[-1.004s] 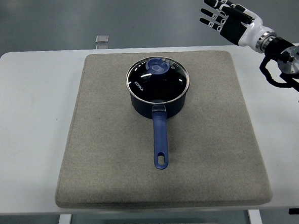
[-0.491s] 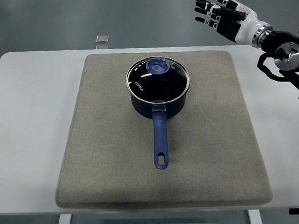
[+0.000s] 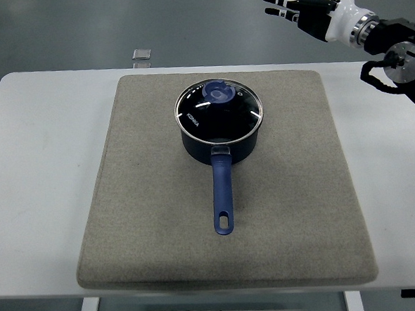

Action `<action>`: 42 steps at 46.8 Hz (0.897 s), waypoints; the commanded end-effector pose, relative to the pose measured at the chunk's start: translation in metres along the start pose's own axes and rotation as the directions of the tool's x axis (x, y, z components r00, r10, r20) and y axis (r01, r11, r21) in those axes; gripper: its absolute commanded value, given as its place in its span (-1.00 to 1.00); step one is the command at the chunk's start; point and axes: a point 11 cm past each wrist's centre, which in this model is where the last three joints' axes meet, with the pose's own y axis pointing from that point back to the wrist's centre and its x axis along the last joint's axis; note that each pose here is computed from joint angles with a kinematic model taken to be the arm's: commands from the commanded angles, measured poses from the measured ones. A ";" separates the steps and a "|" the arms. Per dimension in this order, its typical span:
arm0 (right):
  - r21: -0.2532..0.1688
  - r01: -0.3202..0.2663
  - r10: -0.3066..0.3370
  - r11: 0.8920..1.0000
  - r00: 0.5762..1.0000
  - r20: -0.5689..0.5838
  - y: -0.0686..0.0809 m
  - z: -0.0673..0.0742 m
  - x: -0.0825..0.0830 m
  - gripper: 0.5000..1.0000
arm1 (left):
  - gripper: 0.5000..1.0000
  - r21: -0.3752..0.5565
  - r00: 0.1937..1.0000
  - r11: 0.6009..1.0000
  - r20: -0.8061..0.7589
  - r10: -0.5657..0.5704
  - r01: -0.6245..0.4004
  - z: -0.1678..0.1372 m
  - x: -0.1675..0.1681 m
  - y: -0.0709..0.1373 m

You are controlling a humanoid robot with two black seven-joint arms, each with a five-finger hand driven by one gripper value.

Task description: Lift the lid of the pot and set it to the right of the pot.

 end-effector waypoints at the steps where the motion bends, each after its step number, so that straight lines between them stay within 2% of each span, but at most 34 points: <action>1: -0.010 0.006 -0.007 1.000 0.999 -0.051 -0.002 -0.005 -0.003 0.67 | 1.00 0.000 1.000 1.000 -0.001 0.000 0.000 0.000 0.000 0.000; 6: -0.031 0.024 -0.028 0.999 0.992 -0.125 -0.004 -0.010 -0.008 0.67 | 1.00 0.000 1.000 1.000 0.001 0.000 0.000 0.000 0.000 0.000; 14: -0.093 0.061 -0.081 0.994 0.970 -0.229 -0.009 -0.009 -0.021 0.67 | 1.00 0.000 1.000 1.000 0.001 0.000 0.000 0.000 0.000 0.000; 22: -0.145 0.080 -0.130 0.986 0.915 -0.382 -0.014 -0.015 -0.034 0.66 | 1.00 0.000 1.000 1.000 -0.001 0.000 0.000 0.000 0.000 0.000; 26: -0.169 0.090 -0.160 0.981 0.871 -0.464 -0.017 -0.020 -0.041 0.66 | 1.00 0.000 1.000 1.000 0.001 0.000 0.000 0.000 0.000 0.000; 32: -0.232 0.125 -0.240 0.965 0.780 -0.578 -0.019 -0.017 -0.062 0.66 | 1.00 0.000 1.000 1.000 -0.001 0.000 0.000 0.000 0.000 0.000; 42: -0.319 0.116 -0.319 0.941 0.626 -0.712 -0.017 -0.012 -0.073 0.66 | 1.00 0.000 1.000 1.000 -0.001 0.000 0.000 0.000 0.000 0.000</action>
